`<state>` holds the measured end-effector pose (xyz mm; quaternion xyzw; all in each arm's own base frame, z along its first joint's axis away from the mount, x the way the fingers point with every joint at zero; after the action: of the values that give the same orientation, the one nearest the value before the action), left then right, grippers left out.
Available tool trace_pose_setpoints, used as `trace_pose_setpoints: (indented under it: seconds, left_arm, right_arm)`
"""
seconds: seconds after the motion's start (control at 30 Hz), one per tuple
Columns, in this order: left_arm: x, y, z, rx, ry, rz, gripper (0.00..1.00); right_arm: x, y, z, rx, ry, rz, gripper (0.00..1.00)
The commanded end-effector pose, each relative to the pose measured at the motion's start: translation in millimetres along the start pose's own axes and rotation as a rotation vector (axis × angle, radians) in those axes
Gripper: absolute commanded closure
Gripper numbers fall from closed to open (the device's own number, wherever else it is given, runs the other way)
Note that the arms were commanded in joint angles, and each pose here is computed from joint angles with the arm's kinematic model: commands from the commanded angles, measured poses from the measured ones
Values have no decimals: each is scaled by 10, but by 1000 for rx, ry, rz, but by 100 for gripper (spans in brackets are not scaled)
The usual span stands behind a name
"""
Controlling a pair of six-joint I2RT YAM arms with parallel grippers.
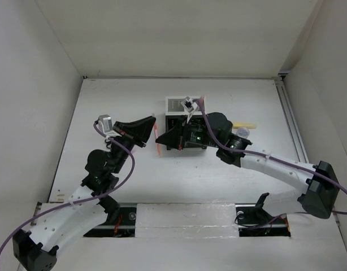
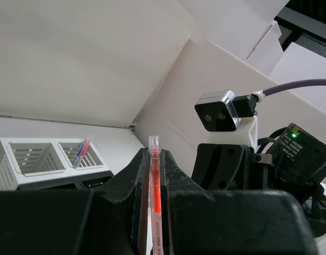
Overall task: Sort the stationery into containers
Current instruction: Close the pen cap on the pen.
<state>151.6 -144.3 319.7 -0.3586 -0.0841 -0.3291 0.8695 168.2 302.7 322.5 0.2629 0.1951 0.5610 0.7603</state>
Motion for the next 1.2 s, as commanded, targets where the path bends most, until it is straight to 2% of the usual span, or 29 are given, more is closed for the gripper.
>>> trace_pose_setpoints:
  seconds: [0.0,0.33,0.63,0.8,1.07,1.1,1.17]
  left_arm:
    - [-133,85,-287,11,170,-33,100]
    - [-201,105,-321,1,176,-40,100]
    - [-239,103,-288,2,164,-24,100]
    - [-216,96,-313,1,177,-45,100]
    - [-110,-33,-113,22,171,-26,100]
    - [-92,-60,-67,22,155,-26,100]
    - [-96,-96,-16,21,139,-38,91]
  right_arm:
    - [-8,388,713,-87,-305,129,100]
    - [7,449,905,-83,-325,185,100]
    - [-66,273,865,-126,-299,133,100]
    - [-76,330,927,-165,-298,149,100]
    - [-37,263,679,-270,-212,129,100]
    - [-29,293,650,-280,-200,147,100]
    - [-41,293,604,-302,-186,144,100]
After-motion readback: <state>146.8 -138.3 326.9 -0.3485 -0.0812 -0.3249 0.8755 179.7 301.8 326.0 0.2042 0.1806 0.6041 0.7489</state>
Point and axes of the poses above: each gripper's point midway between its finger pads, its own x axis out along the fingers, its own y axis along the line the jaws close on, z = x × y, the point moved 10 cm from there along -x, back along the fingers
